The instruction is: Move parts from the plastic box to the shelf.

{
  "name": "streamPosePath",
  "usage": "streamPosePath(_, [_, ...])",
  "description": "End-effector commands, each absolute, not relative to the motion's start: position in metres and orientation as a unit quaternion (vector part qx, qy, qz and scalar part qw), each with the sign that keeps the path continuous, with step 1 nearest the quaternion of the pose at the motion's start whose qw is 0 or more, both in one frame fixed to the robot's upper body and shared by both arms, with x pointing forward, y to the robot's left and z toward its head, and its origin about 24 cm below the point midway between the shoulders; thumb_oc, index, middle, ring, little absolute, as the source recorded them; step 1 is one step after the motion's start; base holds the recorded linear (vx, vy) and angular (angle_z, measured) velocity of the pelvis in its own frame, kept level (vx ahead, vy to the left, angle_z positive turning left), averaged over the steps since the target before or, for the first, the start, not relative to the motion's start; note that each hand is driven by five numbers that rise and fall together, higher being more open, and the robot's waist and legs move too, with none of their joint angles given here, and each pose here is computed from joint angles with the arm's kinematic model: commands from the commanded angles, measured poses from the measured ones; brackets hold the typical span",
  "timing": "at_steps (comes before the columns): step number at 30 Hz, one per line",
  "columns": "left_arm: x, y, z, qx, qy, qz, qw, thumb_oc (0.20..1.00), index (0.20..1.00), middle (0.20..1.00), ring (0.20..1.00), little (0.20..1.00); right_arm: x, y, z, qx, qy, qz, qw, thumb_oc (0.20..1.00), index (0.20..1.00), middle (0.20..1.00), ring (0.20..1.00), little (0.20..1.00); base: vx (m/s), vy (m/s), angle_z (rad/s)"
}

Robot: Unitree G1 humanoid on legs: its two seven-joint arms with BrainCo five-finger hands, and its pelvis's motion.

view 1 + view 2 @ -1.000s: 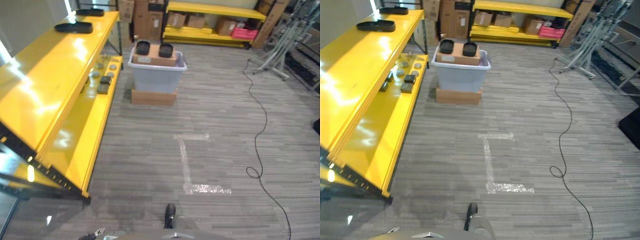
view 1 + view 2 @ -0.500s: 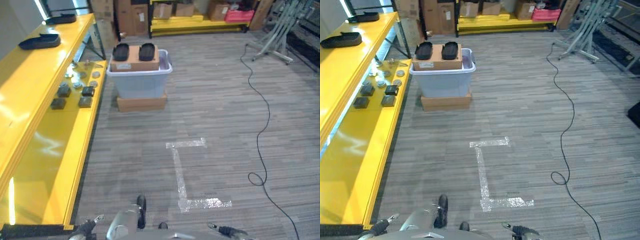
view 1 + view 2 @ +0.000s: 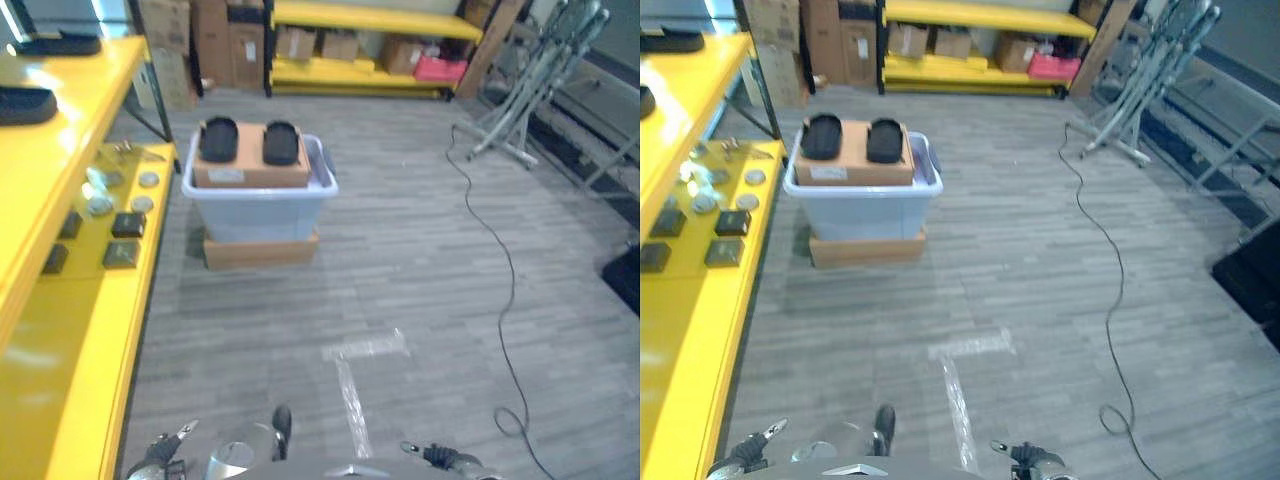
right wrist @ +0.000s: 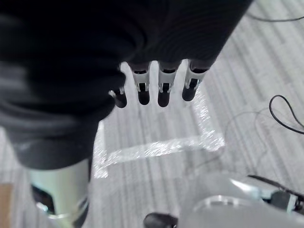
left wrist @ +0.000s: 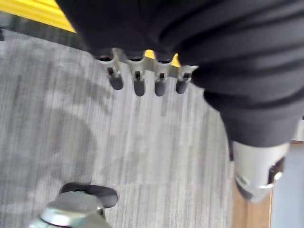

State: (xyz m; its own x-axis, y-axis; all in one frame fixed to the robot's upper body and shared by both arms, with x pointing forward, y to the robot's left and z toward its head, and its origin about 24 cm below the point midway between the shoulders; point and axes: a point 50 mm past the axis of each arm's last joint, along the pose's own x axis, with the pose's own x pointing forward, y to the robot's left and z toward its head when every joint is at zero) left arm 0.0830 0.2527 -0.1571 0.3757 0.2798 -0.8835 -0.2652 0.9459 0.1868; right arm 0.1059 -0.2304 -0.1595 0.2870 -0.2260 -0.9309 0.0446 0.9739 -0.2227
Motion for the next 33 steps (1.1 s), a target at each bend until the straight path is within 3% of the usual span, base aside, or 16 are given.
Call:
streamPosePath(1, [0.087, 0.258, -0.154, 0.016, 0.524, 0.163, 0.836, 1.0, 1.0, 1.0, 1.0, 1.0, 0.103, -0.25, -0.155, -0.073, 0.586, -0.124, 0.798, 1.0, 1.0, 1.0, 1.0, 1.0, 0.31, -0.049, 0.29])
streamPosePath(6, [0.1, 0.261, -0.15, 0.023, 0.514, 0.161, 0.842, 1.0, 1.0, 1.0, 1.0, 1.0, 0.104, -0.257, -0.153, -0.062, 0.573, -0.122, 0.808, 1.0, 1.0, 1.0, 1.0, 1.0, 0.33, -0.183, 0.2])
streamPosePath(12, [0.083, 0.261, -0.153, 0.038, 0.523, 0.154, 0.837, 1.0, 1.0, 1.0, 1.0, 1.0, 0.093, -0.262, -0.154, -0.051, 0.572, -0.132, 0.808, 1.0, 1.0, 1.0, 1.0, 1.0, 0.55, -0.248, 0.7])
streamPosePath(23, [0.079, 0.246, -0.158, 0.02, 0.525, 0.143, 0.839, 1.0, 1.0, 1.0, 1.0, 1.0, 0.117, -0.276, -0.143, -0.102, 0.567, -0.145, 0.804, 1.0, 1.0, 1.0, 1.0, 1.0, 0.44, -0.264, 0.42])
streamPosePath(33, [0.107, 0.237, -0.154, 0.023, 0.51, 0.113, 0.852, 1.0, 1.0, 1.0, 1.0, 1.0, 0.11, -0.284, -0.142, -0.092, 0.555, -0.188, 0.805, 1.0, 1.0, 1.0, 1.0, 1.0, 0.12, 0.068, 0.22])
